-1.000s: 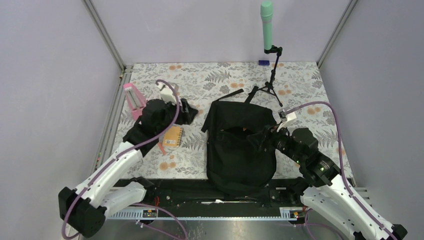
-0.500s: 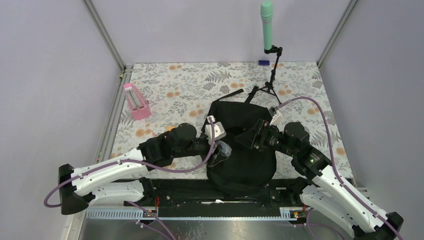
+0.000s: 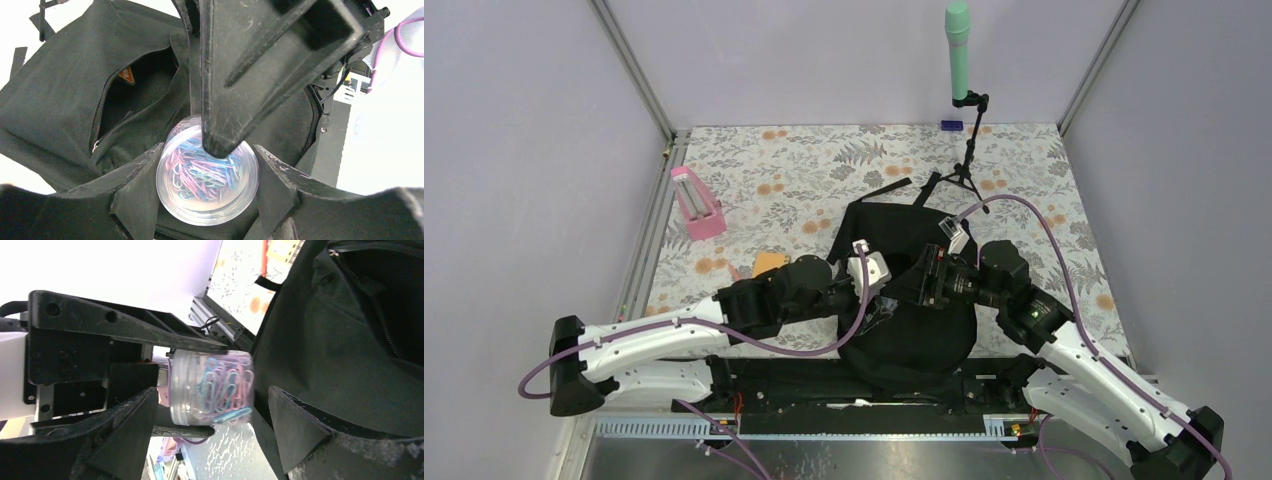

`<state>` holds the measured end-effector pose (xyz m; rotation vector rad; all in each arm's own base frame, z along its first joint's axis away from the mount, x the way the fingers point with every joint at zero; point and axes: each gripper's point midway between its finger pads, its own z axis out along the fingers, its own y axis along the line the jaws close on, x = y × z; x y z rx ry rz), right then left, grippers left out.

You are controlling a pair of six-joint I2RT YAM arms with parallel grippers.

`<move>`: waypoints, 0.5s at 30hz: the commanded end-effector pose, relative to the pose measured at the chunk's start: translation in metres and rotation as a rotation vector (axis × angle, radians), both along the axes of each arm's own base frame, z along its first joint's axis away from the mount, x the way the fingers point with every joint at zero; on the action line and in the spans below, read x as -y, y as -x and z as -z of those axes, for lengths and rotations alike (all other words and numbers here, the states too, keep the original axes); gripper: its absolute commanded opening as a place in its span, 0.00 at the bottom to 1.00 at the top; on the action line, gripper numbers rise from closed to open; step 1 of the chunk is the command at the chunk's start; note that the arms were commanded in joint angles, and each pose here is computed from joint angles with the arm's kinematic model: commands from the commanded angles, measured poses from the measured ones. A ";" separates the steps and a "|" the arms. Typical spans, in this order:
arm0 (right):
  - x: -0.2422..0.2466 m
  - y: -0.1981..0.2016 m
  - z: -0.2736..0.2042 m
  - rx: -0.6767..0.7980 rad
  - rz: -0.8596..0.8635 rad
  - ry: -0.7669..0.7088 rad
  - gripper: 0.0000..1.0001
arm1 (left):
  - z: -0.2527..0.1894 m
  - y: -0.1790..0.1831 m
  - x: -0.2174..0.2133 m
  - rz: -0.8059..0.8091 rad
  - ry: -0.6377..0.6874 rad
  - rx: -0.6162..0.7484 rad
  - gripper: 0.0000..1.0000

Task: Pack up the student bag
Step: Pick up the stationery from the center of the board.

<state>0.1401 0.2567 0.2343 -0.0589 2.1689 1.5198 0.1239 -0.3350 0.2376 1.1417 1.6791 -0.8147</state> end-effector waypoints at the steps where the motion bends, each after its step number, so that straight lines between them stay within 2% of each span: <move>1: -0.011 0.012 -0.023 0.053 -0.087 -0.104 0.88 | -0.036 -0.006 0.018 -0.001 0.106 0.060 0.31; 13: -0.017 0.014 -0.016 0.023 -0.110 -0.088 0.80 | -0.043 -0.009 0.020 0.005 0.105 0.102 0.31; 15: -0.018 0.014 -0.015 0.021 -0.113 -0.087 0.76 | -0.043 -0.010 0.019 0.000 0.099 0.107 0.31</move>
